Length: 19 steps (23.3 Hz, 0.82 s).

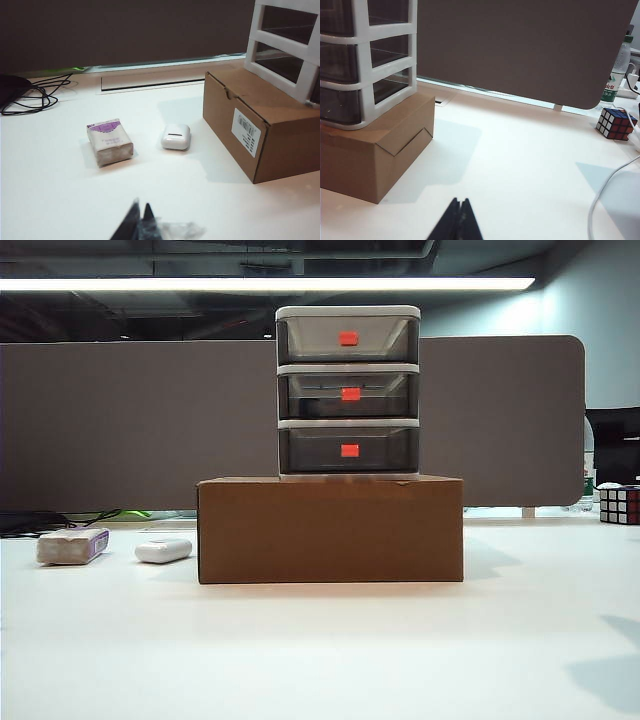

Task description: Open the second layer of the drawer on the table, pick up the transparent tape on the table and put it in, and finally close the drawer.

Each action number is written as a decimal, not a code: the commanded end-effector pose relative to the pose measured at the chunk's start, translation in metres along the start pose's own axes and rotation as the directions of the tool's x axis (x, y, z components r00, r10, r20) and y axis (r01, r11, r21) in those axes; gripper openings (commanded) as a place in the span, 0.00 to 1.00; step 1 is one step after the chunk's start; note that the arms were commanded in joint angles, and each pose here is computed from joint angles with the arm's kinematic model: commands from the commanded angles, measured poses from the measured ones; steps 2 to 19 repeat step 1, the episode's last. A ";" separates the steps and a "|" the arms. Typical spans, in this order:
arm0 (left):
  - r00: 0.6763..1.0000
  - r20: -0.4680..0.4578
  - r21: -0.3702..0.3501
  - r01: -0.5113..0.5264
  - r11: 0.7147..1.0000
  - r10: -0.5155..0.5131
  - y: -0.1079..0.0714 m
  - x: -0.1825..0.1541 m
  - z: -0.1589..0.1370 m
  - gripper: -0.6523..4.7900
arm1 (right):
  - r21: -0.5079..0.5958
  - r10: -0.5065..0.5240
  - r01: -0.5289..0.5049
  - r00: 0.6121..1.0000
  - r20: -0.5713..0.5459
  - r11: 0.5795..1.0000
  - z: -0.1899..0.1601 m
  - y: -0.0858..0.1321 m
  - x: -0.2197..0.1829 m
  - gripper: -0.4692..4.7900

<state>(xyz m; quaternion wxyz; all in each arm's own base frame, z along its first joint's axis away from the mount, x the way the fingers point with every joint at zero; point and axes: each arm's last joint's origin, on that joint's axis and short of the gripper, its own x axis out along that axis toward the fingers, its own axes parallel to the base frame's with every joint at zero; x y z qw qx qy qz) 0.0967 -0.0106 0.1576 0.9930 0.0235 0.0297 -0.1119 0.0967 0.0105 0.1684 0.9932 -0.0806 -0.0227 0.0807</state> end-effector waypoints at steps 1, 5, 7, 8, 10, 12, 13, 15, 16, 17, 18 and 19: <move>1.000 0.016 -0.003 0.002 1.000 -0.002 0.000 0.000 0.003 0.11 | 0.004 0.001 -0.001 1.000 0.010 1.000 -0.001 0.000 0.000 0.08; 1.000 0.016 -0.003 0.002 1.000 -0.002 0.000 0.000 0.003 0.11 | 0.004 0.001 -0.001 1.000 0.010 1.000 -0.001 0.000 0.000 0.08; 1.000 0.016 -0.003 0.002 1.000 -0.002 0.000 0.000 0.003 0.11 | 0.004 0.001 -0.001 1.000 0.010 1.000 -0.001 0.000 0.000 0.08; 1.000 0.016 -0.003 0.002 1.000 -0.002 0.000 0.000 0.003 0.11 | 0.004 0.001 -0.001 1.000 0.010 1.000 -0.001 0.000 0.000 0.08; 1.000 0.016 -0.003 0.002 1.000 -0.002 0.000 0.000 0.003 0.11 | 0.004 0.001 -0.001 1.000 0.010 1.000 -0.001 0.000 0.000 0.08; 1.000 0.016 -0.003 0.002 1.000 -0.002 0.000 0.000 0.003 0.11 | 0.004 0.001 -0.001 1.000 0.010 1.000 -0.001 0.000 0.000 0.08; 1.000 0.016 -0.003 0.002 1.000 -0.002 0.000 0.000 0.003 0.11 | 0.004 0.001 -0.001 1.000 0.010 1.000 -0.001 0.000 0.000 0.08; 1.000 0.016 -0.003 0.002 1.000 -0.002 0.000 0.000 0.003 0.11 | 0.004 0.001 -0.001 1.000 0.010 1.000 -0.001 0.000 0.000 0.08; 1.000 0.016 -0.003 0.002 1.000 -0.002 0.000 0.000 0.003 0.11 | 0.004 0.001 -0.001 1.000 0.010 1.000 -0.001 0.000 0.000 0.08; 1.000 0.016 -0.003 0.002 1.000 -0.002 0.000 0.000 0.003 0.11 | 0.004 0.001 -0.001 1.000 0.010 1.000 -0.001 0.000 0.000 0.08; 1.000 0.016 -0.003 0.002 1.000 -0.002 0.000 0.000 0.003 0.11 | 0.004 0.001 -0.001 1.000 0.010 1.000 -0.001 0.000 0.000 0.08; 1.000 0.016 -0.003 0.002 1.000 -0.002 0.000 0.000 0.003 0.11 | 0.004 0.001 -0.001 1.000 0.010 1.000 -0.001 0.000 0.000 0.08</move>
